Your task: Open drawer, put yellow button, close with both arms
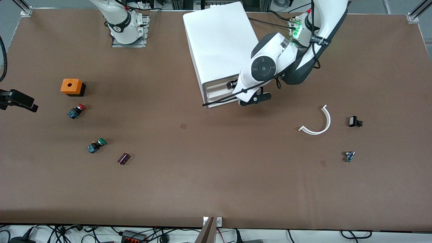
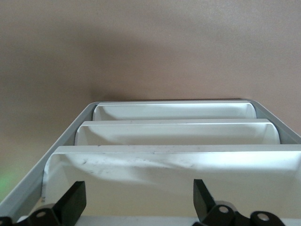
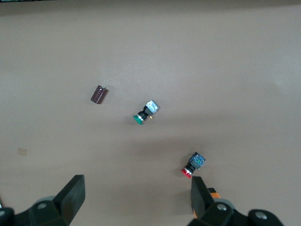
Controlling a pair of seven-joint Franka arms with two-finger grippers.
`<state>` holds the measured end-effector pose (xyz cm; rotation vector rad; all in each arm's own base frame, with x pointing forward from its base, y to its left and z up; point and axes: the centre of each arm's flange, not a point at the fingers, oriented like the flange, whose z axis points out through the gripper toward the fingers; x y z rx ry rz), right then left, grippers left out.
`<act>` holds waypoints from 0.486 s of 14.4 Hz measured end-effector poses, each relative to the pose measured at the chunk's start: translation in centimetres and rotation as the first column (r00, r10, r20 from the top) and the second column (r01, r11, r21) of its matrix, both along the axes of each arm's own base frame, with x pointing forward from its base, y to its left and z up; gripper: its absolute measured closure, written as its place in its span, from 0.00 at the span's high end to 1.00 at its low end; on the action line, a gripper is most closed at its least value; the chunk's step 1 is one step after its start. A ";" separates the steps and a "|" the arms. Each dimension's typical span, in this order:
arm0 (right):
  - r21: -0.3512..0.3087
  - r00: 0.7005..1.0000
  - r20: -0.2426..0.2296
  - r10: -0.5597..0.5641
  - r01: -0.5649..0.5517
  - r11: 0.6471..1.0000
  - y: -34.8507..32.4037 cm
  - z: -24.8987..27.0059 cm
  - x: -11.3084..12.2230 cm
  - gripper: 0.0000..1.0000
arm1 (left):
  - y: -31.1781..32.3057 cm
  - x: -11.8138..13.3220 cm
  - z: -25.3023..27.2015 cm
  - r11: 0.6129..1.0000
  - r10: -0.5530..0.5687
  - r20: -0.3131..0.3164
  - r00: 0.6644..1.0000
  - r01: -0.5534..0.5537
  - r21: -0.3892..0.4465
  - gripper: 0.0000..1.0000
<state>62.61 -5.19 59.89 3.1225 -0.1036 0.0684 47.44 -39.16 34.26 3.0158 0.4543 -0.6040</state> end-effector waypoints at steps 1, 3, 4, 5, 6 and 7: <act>-0.001 1.000 -0.002 0.002 -0.002 1.000 0.1 0.0 -0.2 1.00 | 0.1 0.0 0.0 1.000 0.001 0.000 1.000 -0.001 0.000 1.00; 0.001 1.000 -0.011 0.008 -0.008 1.000 0.5 0.0 -1.0 1.00 | 0.4 0.3 0.0 1.000 0.003 0.003 1.000 -0.003 0.002 1.00; 0.002 1.000 -0.020 0.010 -0.010 1.000 0.7 -0.1 -1.6 1.00 | 0.9 0.8 0.0 1.000 -0.004 0.015 1.000 0.004 0.009 1.00; 0.004 0.999 -0.030 0.012 -0.012 1.000 0.8 -0.4 -2.2 1.00 | 1.7 1.5 0.0 1.000 -0.017 0.034 0.999 0.017 0.017 1.00; 0.005 0.999 -0.040 0.012 -0.012 1.000 0.9 -0.7 -2.9 1.00 | 2.8 2.5 0.3 0.999 -0.029 0.053 0.998 0.028 0.019 1.00; 0.006 0.999 -0.046 0.013 -0.012 1.000 0.9 -1.0 -3.7 1.00 | 3.9 3.5 0.6 0.999 -0.040 0.071 0.997 0.039 0.015 1.00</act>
